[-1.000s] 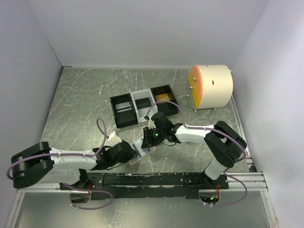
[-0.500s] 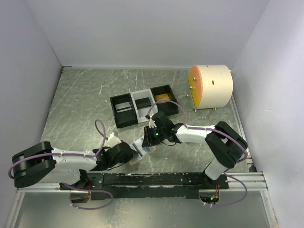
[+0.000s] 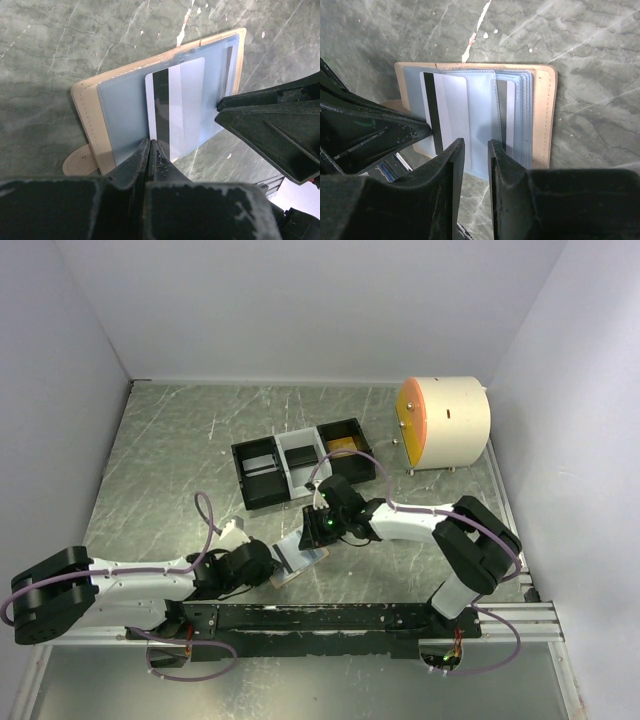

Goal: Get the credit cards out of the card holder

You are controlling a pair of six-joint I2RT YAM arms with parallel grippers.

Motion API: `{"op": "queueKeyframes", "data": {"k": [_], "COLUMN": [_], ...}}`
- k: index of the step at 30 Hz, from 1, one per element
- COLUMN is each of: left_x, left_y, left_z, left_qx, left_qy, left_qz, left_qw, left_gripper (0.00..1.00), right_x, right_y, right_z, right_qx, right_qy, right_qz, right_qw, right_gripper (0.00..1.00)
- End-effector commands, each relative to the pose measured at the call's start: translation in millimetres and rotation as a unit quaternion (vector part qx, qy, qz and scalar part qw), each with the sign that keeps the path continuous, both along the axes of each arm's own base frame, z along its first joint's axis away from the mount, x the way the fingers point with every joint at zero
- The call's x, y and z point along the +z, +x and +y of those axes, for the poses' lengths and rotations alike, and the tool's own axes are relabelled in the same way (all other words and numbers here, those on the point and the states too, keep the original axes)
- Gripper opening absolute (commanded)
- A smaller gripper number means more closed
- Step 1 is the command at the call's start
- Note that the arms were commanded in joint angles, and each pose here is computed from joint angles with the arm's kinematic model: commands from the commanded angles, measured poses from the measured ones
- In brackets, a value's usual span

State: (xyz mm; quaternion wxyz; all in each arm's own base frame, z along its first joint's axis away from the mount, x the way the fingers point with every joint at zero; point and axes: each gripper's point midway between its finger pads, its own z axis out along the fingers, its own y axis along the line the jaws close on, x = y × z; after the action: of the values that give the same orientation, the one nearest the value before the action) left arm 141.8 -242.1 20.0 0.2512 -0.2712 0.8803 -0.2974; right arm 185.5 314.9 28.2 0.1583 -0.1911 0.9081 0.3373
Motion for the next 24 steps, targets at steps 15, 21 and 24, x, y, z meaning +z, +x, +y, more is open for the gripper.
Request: {"op": "queueKeyframes", "data": {"k": [15,21,24], "left_x": [11,18,16], "left_y": [3,4,3], "left_z": [-5,-13,-13], "left_qx": [-0.015,-0.022,-0.017], "left_qy": [0.014,-0.048,-0.071], "left_qz": [-0.018,-0.042,-0.046], "left_qw": [1.0,0.998,0.996], "left_gripper": [0.14,0.33,0.37], "right_x": [-3,-21,-24], "right_y": [-8,-10,-15], "right_z": [9,-8,-12], "right_qx": [0.049,0.029,0.028], "right_qy": [0.001,-0.035,-0.035], "right_qz": [0.032,0.029,0.034], "right_qw": [0.998,0.999,0.998], "right_gripper": [0.28,0.28,0.28]}}
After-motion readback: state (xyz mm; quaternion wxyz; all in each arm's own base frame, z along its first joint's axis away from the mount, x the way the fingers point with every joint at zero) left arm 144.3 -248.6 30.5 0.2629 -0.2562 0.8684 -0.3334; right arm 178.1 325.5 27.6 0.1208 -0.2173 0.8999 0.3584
